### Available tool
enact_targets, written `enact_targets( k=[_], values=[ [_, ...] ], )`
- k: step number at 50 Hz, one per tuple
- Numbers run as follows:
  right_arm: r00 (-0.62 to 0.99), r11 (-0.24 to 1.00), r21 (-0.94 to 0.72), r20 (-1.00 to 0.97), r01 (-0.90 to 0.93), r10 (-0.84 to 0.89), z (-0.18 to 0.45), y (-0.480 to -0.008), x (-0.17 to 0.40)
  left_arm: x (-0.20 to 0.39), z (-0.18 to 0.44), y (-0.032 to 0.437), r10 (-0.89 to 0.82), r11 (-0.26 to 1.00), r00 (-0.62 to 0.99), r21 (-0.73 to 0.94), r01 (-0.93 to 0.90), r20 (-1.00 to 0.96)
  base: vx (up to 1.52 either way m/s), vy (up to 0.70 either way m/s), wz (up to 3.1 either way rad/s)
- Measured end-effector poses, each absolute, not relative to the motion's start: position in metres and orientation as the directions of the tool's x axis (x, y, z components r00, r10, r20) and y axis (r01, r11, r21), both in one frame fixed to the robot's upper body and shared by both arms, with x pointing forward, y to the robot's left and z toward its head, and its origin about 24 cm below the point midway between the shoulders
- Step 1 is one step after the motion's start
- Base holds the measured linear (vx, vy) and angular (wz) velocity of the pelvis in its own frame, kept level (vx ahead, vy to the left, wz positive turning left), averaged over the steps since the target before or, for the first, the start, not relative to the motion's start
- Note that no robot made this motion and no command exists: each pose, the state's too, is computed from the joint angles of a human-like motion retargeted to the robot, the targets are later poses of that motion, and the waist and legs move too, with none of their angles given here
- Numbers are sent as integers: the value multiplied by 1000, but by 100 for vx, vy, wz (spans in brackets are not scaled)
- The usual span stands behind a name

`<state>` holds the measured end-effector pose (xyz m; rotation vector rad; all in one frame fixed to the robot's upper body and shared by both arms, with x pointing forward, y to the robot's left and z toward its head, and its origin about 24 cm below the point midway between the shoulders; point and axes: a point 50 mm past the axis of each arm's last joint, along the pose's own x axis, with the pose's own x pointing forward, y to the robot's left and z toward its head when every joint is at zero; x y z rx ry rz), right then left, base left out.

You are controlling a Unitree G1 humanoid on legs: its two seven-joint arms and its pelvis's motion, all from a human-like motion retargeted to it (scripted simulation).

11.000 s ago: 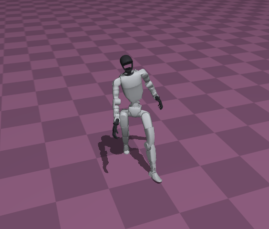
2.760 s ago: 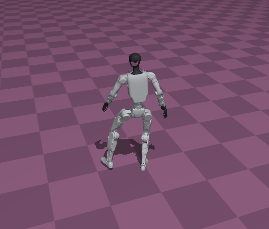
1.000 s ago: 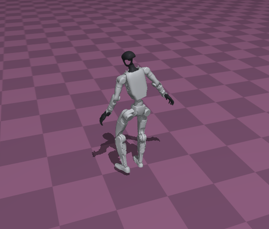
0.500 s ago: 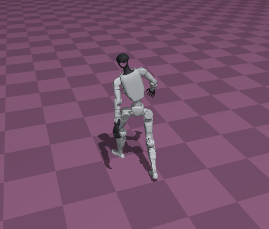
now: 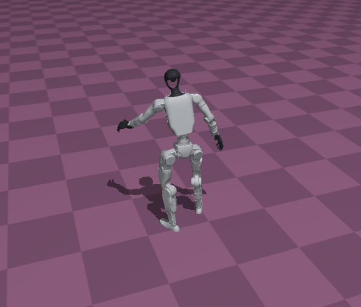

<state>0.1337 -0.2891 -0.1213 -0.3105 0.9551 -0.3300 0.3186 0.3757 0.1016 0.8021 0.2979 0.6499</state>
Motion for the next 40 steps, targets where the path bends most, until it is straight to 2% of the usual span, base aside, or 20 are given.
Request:
enact_targets(
  k=[3,6,9,13,15,16,20,23,26,30,32,35,38,40],
  values=[
    [440,904,-400,-792,149,-423,-133,-289,106,352,121,332,535,607,841,659,-444,73,45,-10,74],
    [344,912,-383,-845,147,-410,-142,-291,75,366,120,283,369,730,923,580,-362,112,52,-15,56],
    [252,927,-337,-895,162,-369,-148,-289,41,365,108,237,140,825,986,540,-167,90,57,-24,46],
    [74,954,-241,-964,177,-257,-158,-269,-25,345,75,201,-161,822,983,538,186,-93,61,-40,19],
    [-11,970,-190,-982,149,-190,-160,-257,-50,333,51,201,-185,832,963,491,260,-197,58,-42,-32],
    [-43,978,-171,-985,117,-167,-161,-253,-57,324,36,208,-144,847,960,471,246,-241,56,-41,-62],
    [-91,990,-140,-986,-30,-142,-163,-249,-59,269,-32,253,165,872,900,486,57,-403,53,-40,-106],
    [-1,969,-218,-976,-115,-220,-163,-261,-33,202,-79,297,431,833,725,546,-91,-537,55,-34,-151],
    [146,917,-373,-924,-145,-353,-156,-282,7,113,-112,333,613,784,409,586,-205,-676,60,-25,-183],
    [347,819,-556,-803,-144,-484,-135,-314,82,-23,-125,351,651,718,-73,645,-262,-755,61,-17,-203],
    [448,780,-616,-731,-106,-516,-117,-323,129,-80,-120,345,619,723,-226,658,-210,-752,59,-11,-181],
    [601,753,-658,-601,4,-528,-81,-325,201,-136,-111,331,572,758,-334,638,-135,-750,58,-3,-161],
    [738,762,-639,-464,105,-491,-41,-315,261,-160,-108,317,523,800,-347,589,-115,-778,58,8,-143],
    [814,771,-620,-369,145,-449,-10,-303,296,-159,-111,312,511,793,-330,584,-176,-794,57,15,-128]
  ],
)
